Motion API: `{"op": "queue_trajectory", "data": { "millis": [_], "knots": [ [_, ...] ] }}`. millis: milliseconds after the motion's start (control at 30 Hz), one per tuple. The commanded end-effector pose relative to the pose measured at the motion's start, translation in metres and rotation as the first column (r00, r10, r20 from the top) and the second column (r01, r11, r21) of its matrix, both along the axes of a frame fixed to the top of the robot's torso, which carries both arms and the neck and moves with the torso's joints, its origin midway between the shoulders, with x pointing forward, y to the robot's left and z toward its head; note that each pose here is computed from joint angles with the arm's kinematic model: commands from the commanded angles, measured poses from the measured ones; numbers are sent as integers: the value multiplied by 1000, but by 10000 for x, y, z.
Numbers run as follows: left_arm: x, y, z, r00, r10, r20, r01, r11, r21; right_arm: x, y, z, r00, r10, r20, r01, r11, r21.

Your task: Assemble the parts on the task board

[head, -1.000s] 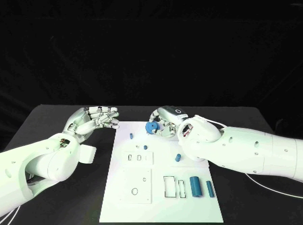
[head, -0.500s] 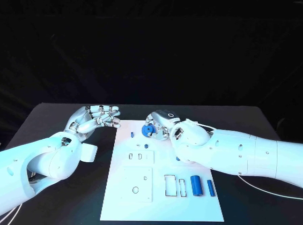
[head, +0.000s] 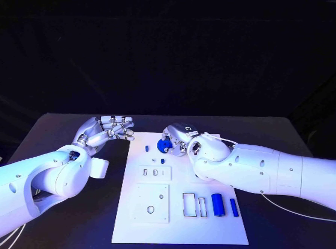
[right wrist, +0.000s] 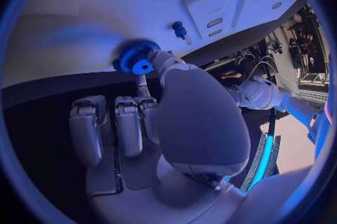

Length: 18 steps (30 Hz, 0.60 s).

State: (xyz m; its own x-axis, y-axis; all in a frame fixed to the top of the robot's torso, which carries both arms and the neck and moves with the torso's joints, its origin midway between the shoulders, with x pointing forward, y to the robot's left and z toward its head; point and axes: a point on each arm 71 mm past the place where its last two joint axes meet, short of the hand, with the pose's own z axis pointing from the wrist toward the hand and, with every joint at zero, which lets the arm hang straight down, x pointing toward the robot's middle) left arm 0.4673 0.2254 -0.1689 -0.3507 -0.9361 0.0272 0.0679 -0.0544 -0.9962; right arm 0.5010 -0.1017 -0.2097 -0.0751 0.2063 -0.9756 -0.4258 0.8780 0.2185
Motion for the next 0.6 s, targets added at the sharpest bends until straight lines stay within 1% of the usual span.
{"op": "queue_trajectory", "data": {
  "millis": [33, 267, 600],
  "knots": [
    [-5, -24, 16, 1000, -20, 5, 20, 1000, -9, 6, 3, -44, 1000, -1, -15, 1, 999, -34],
    [-6, -22, 15, 1000, -20, 4, 20, 1000, -8, 35, 9, -55, 1000, -10, -11, 10, 1000, -30],
    [-7, -16, 15, 1000, -20, 2, 20, 1000, -7, 54, -13, -92, 999, -15, -47, 13, 999, -41]
  ]
}}
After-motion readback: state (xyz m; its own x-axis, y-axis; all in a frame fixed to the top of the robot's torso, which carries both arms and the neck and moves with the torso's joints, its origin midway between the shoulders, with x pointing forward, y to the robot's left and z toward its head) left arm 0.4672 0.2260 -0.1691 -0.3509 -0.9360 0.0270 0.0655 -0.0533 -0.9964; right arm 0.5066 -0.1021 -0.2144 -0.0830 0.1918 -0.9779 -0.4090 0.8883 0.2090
